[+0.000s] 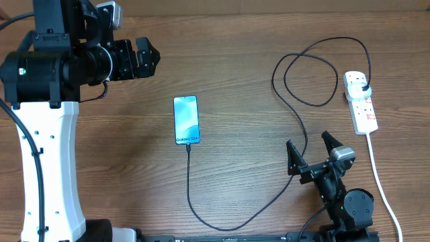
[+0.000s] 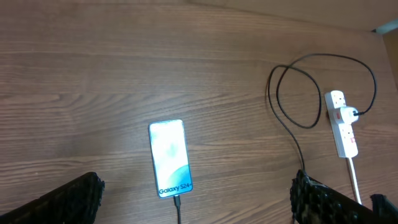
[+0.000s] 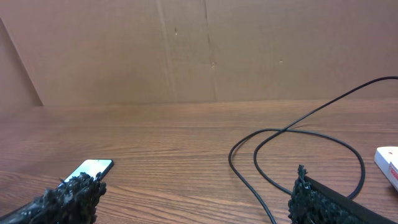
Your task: Plug charger to phone and switch on socket
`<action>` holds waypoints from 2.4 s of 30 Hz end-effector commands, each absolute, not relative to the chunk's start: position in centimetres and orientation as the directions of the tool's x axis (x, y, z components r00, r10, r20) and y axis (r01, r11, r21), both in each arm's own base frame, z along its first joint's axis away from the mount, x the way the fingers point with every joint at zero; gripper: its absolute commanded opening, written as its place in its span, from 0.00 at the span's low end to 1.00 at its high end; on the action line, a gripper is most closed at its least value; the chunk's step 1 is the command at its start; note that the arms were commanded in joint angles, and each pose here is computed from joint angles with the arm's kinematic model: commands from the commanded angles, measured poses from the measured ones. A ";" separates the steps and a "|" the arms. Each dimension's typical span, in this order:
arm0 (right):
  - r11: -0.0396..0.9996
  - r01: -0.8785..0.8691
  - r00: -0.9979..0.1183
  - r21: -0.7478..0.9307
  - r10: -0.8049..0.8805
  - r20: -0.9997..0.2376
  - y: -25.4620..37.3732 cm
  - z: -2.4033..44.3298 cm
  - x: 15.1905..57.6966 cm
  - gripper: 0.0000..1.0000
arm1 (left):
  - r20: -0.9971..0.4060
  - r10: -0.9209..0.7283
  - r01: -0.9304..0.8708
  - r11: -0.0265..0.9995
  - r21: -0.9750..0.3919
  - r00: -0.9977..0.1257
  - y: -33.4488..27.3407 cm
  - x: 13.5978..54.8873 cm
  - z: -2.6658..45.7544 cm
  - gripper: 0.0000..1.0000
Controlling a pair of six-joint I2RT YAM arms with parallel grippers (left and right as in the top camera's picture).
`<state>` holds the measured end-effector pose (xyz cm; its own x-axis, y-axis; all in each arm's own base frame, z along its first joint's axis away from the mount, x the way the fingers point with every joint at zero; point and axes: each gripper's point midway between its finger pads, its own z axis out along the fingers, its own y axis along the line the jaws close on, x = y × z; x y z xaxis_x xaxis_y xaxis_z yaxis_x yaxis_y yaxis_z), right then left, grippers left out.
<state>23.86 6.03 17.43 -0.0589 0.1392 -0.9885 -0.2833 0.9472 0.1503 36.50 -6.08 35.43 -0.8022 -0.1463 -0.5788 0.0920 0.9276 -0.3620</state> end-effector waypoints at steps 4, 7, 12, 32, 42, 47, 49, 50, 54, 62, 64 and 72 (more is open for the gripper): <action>0.950 -0.275 -0.053 0.148 0.139 -0.989 5.8 17.3 23.9 1.00 | -0.669 -0.142 0.129 0.932 -0.338 -0.729 -6.0 32.7 39.0 0.99; 0.950 -0.275 -0.053 0.148 0.139 -0.989 5.8 17.3 23.9 1.00 | -0.662 -0.142 0.125 0.932 -0.339 -0.736 -6.0 30.9 38.4 1.00; 0.950 -0.275 -0.053 0.148 0.139 -0.989 5.8 17.3 23.9 1.00 | -0.664 -0.139 0.075 0.956 -0.283 -0.734 -4.6 27.8 36.5 0.99; 0.950 -0.275 -0.053 0.149 0.140 -0.989 5.8 17.3 23.9 1.00 | -0.908 -0.189 -0.014 0.980 -0.198 -0.373 -0.3 24.0 29.8 1.00; 0.950 -0.275 -0.053 0.148 0.139 -0.989 5.8 17.3 23.9 1.00 | -0.978 -0.166 0.054 0.983 -0.174 -0.130 -0.7 25.1 25.1 1.00; 0.950 -0.275 -0.053 0.148 0.139 -0.989 5.8 17.3 23.9 1.00 | -0.992 -0.128 0.080 0.989 -0.126 0.016 -0.9 25.0 24.5 0.99; 0.950 -0.275 -0.053 0.148 0.139 -0.989 5.8 17.3 23.9 1.00 | -0.997 -0.065 0.085 0.995 -0.061 0.041 -1.0 24.8 23.5 1.00; 0.950 -0.275 -0.053 0.148 0.139 -0.989 5.8 17.3 23.9 1.00 | -0.998 -0.044 0.084 0.996 -0.040 0.045 -1.0 24.7 23.3 1.00; 0.950 -0.275 -0.053 0.148 0.139 -0.989 5.8 17.3 23.9 1.00 | -0.998 0.028 0.038 0.999 0.030 0.055 -0.3 24.7 22.0 1.00; 0.950 -0.275 -0.053 0.148 0.139 -0.989 5.8 17.3 23.9 1.00 | -0.963 0.259 -0.026 0.966 0.257 0.072 0.5 24.3 20.3 1.00; 0.950 -0.275 -0.053 0.148 0.139 -0.989 5.8 17.3 23.9 1.00 | -0.955 0.291 -0.023 0.957 0.290 0.052 0.5 24.5 19.4 1.00; 0.950 -0.275 -0.053 0.148 0.139 -0.989 5.8 17.3 23.9 1.00 | -0.956 0.283 0.009 0.959 0.283 -0.076 0.6 24.6 15.6 0.99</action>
<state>23.86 6.01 17.42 -0.0593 0.1396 -0.9884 -0.2825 0.9473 0.1507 24.63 0.56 15.68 -0.0769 0.2580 -0.9631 0.0164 0.9661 0.2575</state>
